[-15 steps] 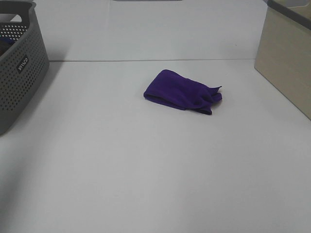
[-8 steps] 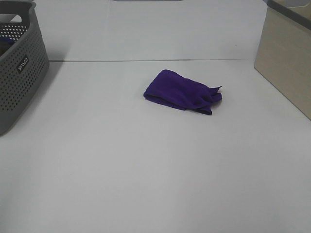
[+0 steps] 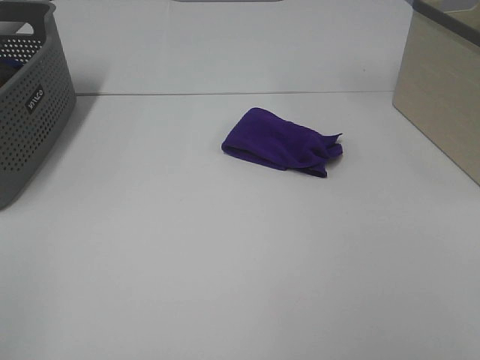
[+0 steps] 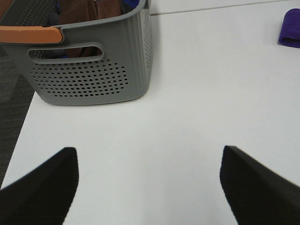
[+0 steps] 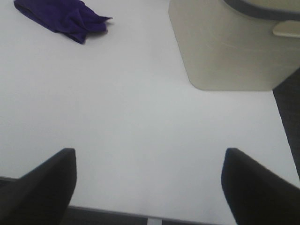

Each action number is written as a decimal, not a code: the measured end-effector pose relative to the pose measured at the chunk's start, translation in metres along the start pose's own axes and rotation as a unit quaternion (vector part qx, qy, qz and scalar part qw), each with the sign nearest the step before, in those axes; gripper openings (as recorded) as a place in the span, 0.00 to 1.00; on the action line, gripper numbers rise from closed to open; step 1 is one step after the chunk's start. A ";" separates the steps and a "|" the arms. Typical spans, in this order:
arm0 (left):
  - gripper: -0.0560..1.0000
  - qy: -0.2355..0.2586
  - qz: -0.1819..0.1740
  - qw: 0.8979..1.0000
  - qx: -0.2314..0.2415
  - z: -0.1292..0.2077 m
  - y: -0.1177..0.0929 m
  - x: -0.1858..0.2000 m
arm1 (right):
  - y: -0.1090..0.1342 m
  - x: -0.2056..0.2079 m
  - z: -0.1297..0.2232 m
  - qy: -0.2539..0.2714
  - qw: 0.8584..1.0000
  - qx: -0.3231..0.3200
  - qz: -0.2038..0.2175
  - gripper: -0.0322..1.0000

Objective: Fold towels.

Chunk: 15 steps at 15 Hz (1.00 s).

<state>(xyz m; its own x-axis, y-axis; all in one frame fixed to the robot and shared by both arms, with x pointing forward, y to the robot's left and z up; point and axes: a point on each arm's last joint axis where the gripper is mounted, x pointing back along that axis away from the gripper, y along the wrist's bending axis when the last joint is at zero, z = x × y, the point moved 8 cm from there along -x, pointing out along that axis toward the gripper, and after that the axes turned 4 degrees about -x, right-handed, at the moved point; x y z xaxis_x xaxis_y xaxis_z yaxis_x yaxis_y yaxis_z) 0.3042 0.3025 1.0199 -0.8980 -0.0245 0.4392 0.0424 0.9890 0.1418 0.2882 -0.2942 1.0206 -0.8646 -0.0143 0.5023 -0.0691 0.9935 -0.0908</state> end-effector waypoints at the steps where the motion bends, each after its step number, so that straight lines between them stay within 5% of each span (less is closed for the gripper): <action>1: 0.77 -0.002 0.003 1.000 -0.001 -0.001 -0.001 0.000 | -0.007 -0.007 0.004 0.003 1.000 -0.017 0.021 0.83; 15: 0.77 -0.004 0.018 1.000 0.021 -0.002 -0.006 0.000 | -0.007 -0.015 -0.005 -0.032 0.999 -0.029 0.019 0.83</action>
<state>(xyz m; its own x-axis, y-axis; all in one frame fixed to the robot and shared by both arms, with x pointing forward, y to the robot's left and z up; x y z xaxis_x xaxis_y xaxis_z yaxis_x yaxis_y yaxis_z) 0.3046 0.2963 1.0204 -0.9000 0.0119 0.4356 0.0562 0.9944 0.0889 0.3045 -0.2999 1.0180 -0.8960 0.0179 0.4437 -0.0085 0.9983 -0.0575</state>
